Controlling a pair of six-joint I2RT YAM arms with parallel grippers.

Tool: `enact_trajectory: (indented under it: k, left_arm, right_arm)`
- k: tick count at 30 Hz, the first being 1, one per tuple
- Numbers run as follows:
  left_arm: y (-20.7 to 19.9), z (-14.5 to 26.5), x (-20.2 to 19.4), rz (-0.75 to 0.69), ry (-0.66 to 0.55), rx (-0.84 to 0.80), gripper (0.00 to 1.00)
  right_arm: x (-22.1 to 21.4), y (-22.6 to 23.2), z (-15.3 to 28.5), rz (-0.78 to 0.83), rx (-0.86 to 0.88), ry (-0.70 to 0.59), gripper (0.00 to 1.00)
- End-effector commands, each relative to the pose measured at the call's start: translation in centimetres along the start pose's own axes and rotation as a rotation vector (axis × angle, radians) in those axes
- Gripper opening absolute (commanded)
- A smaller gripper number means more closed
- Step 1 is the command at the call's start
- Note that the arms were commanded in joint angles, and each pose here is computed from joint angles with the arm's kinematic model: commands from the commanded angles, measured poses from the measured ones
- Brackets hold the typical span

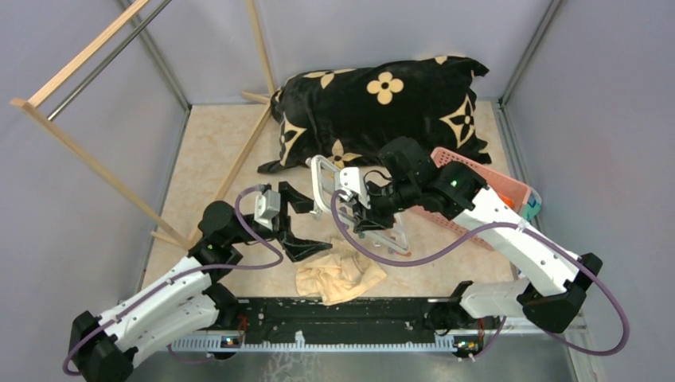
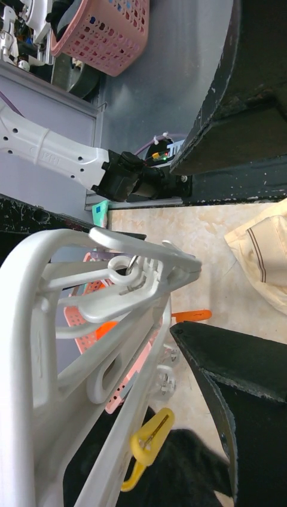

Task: Clip the underwear to the hanger
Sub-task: Open the clamp at the hanger.

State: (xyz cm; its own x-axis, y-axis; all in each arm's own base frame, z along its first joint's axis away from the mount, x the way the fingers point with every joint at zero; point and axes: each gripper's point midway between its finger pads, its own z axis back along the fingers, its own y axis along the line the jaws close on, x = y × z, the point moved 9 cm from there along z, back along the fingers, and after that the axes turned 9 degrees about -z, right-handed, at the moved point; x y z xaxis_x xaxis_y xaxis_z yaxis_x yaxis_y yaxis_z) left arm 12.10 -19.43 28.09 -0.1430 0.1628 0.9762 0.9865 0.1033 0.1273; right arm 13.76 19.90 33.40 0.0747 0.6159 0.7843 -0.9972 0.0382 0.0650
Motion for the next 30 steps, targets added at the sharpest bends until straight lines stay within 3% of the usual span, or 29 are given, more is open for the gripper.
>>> enact_trajectory:
  k: [1,14,30]
  left_arm:
    - [-0.3,0.0,0.2,-0.003,-0.011,-0.023,0.96]
    - [0.0,-1.2,0.7,-0.003,-0.036,-0.107,0.90]
    - [0.3,-1.4,0.3,0.027,-0.033,-0.095,0.89]
  right_arm:
    - [2.0,-0.4,0.7,0.067,-0.035,-0.096,0.00]
    - [2.2,-1.0,-0.9,0.053,0.031,-0.081,0.00]
    - [2.4,-1.3,-1.6,0.048,0.054,-0.083,0.00]
